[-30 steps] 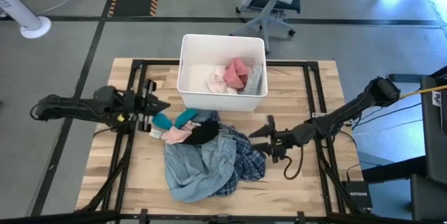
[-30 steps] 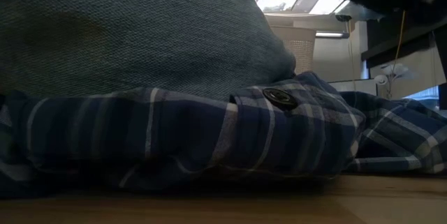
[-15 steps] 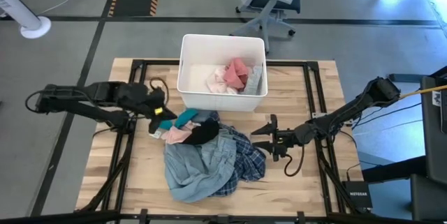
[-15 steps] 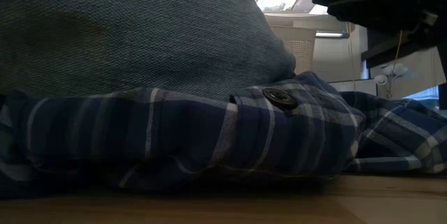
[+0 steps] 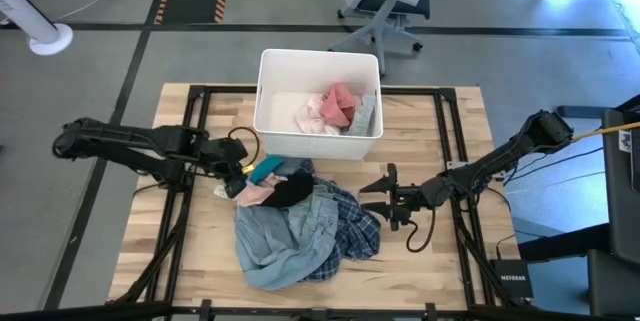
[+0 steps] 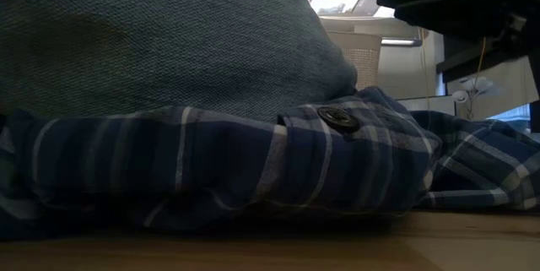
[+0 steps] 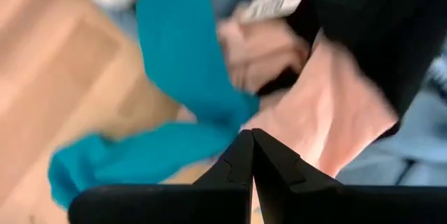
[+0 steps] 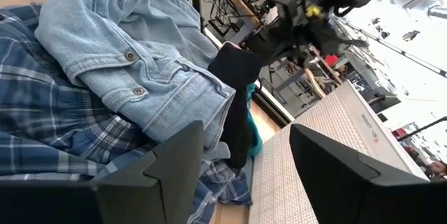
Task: Sort clothes
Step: Put the light pink sock into the white laundry bin, then put the blue sock into the white laundry bin
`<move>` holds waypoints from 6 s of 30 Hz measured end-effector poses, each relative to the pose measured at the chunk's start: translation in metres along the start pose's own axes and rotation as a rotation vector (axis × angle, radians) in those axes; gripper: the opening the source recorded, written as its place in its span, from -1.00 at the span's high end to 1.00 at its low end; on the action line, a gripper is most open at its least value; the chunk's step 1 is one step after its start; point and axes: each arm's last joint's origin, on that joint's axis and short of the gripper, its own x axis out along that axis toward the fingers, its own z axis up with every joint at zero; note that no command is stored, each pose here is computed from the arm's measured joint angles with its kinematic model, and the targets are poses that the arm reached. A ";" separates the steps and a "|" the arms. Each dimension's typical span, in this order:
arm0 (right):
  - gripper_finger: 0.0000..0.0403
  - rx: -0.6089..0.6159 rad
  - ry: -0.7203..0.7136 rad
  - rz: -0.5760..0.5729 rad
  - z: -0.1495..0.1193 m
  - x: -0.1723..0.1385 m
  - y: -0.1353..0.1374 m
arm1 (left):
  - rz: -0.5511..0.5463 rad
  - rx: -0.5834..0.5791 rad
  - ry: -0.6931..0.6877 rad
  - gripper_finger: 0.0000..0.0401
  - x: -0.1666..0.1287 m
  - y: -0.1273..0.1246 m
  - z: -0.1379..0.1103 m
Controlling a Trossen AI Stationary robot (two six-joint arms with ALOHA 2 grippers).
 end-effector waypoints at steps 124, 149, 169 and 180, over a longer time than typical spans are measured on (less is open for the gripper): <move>-0.15 0.018 0.073 0.005 -0.005 0.000 0.003 | 0.354 0.268 -0.324 0.19 -0.027 -0.011 0.143; -0.15 0.041 0.080 0.008 -0.006 0.000 0.003 | 0.260 0.198 -0.108 0.16 -0.028 -0.028 0.021; -0.15 0.041 0.093 -0.014 -0.006 0.000 0.003 | 0.247 0.107 -0.020 0.16 0.063 0.002 -0.032; -0.15 0.041 0.093 -0.014 -0.006 0.000 0.003 | 0.201 0.126 -0.004 0.33 0.083 0.010 -0.043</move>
